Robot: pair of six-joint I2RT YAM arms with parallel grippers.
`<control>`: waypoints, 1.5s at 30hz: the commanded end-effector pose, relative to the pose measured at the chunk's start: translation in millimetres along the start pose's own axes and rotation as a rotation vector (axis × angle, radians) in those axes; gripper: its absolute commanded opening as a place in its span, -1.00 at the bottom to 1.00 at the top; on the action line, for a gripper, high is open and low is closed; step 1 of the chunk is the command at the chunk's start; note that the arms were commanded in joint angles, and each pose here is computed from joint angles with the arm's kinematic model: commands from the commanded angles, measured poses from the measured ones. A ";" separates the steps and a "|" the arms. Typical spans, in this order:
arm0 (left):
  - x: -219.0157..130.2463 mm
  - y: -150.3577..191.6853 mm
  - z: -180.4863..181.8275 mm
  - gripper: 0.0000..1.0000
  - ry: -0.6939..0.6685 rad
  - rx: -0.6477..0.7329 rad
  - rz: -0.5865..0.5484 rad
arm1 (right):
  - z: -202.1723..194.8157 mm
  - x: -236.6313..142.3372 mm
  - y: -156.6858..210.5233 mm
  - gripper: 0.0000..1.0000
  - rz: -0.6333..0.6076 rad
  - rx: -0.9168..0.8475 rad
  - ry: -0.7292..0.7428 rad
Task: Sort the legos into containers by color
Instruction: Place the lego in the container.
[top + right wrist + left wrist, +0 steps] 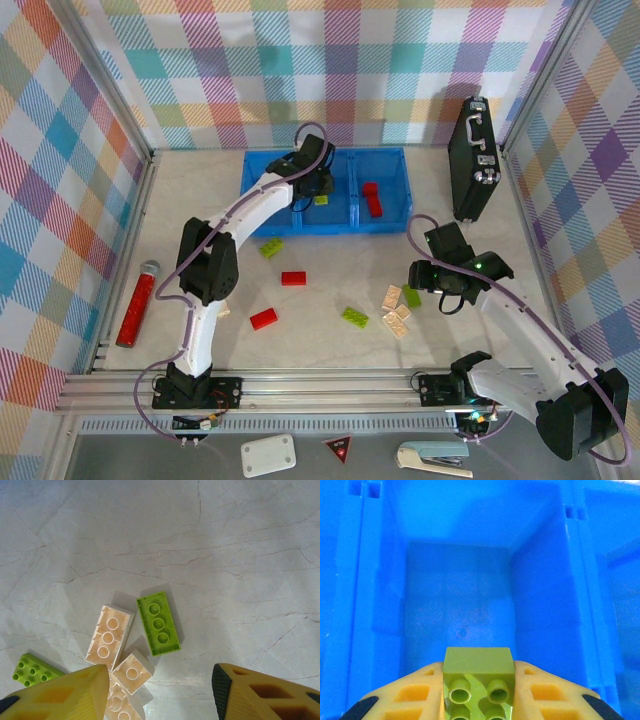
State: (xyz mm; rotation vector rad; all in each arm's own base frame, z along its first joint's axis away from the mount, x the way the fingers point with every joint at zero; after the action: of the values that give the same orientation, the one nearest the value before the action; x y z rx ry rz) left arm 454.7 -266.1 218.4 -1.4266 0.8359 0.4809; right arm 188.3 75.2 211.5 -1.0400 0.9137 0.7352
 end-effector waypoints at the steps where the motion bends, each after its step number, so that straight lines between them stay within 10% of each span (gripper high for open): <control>1: 25.0 15.1 -4.0 -0.42 -0.046 -0.008 0.010 | 1.7 -5.4 -0.4 0.16 -0.003 -0.003 -0.022; 18: 64.8 34.2 -14.3 -0.27 -0.058 0.008 0.075 | 2.8 -6.3 -0.1 0.16 -0.006 -0.005 -0.038; 45: -35.3 1.4 -10.7 -0.13 0.036 0.110 -0.001 | 3.4 -1.3 -1.4 0.16 0.008 0.007 -0.013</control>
State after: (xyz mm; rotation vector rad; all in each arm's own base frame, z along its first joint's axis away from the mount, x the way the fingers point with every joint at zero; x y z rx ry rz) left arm 446.3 -272.5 230.4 -1.3939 0.8305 0.4324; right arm 187.8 76.1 212.8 -1.0351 0.9010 0.7428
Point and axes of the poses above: each hand's point on the last joint's axis, 136 mm out from that joint toward the fingers, its own x axis out along the fingers, its own z axis along the line the jaws close on, y = z × x, the point moved 8 cm from there along -x, back along the fingers, and after that the axes turned 15 degrees about x, right-handed, at the moved point
